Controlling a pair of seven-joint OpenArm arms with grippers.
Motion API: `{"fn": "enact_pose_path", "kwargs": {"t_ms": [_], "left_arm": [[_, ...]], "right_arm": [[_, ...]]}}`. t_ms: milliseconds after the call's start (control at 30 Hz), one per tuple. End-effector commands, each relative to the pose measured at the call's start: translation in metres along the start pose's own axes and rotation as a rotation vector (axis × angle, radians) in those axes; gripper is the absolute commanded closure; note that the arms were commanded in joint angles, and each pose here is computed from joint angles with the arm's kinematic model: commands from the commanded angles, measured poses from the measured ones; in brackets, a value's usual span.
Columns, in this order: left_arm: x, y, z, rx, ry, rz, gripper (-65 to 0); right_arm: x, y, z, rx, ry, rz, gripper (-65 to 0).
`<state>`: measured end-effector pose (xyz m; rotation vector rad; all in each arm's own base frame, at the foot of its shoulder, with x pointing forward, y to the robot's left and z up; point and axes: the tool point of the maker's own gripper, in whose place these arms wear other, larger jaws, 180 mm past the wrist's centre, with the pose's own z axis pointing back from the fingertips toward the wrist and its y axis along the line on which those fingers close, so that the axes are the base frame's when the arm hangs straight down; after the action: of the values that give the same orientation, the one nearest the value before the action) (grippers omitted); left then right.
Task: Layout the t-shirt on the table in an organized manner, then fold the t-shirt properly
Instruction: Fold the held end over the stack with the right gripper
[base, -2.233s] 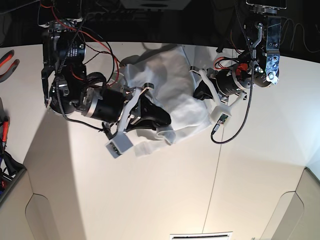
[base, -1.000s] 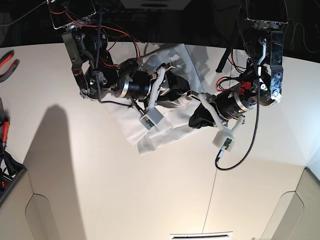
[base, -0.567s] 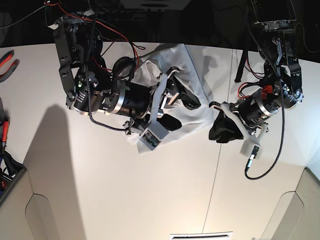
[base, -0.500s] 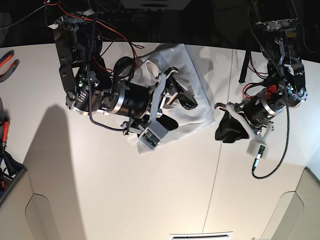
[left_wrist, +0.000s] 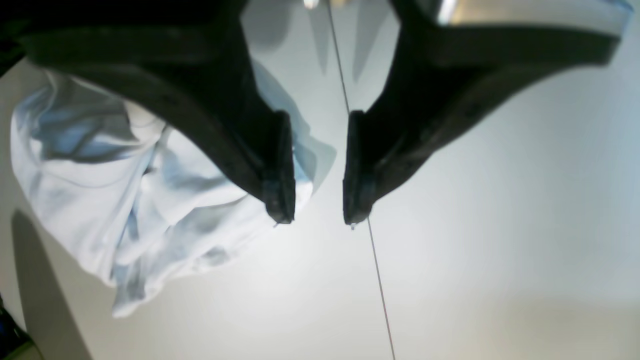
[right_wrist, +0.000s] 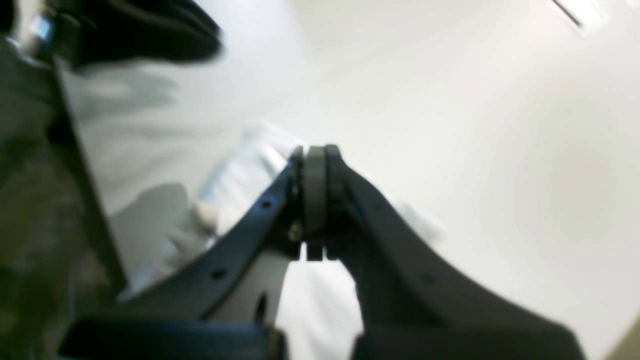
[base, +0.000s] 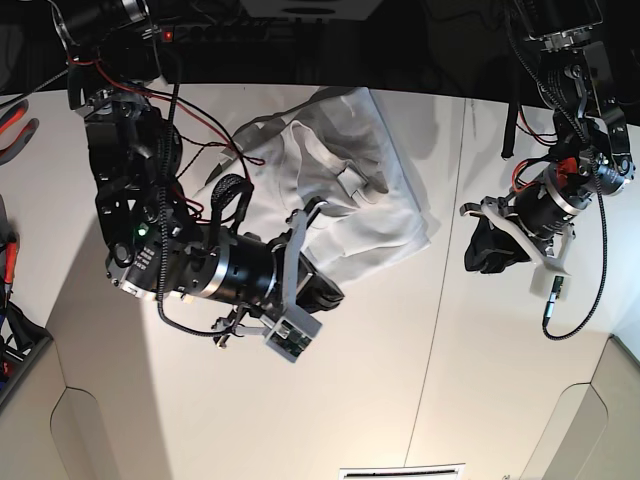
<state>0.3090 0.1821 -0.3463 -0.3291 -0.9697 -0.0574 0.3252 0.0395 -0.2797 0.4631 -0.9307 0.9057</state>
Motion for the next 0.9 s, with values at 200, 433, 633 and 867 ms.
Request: {"fn": "enact_pose_path", "kwargs": {"t_ms": [200,433,633,867], "left_arm": [[0.017,-0.002,0.002,-0.011,-0.053,-0.011,-20.2],[0.017,-0.001,0.002,-0.01,-0.052,-0.012,-20.2],[0.017,-0.002,0.002,-0.011,-0.052,-0.011,-20.2],[0.017,-0.002,0.002,-0.011,-0.052,-0.011,-20.2]], "right_arm": [[-0.012,-0.018,0.022,0.016,0.036,0.092,0.0],[-0.061,0.006,-0.001,0.114,0.183,0.125,0.0],[-0.116,0.007,-0.032,0.131,0.351,0.23,0.0],[-0.15,-0.011,-0.065,0.123,0.438,0.158,0.0]]}}
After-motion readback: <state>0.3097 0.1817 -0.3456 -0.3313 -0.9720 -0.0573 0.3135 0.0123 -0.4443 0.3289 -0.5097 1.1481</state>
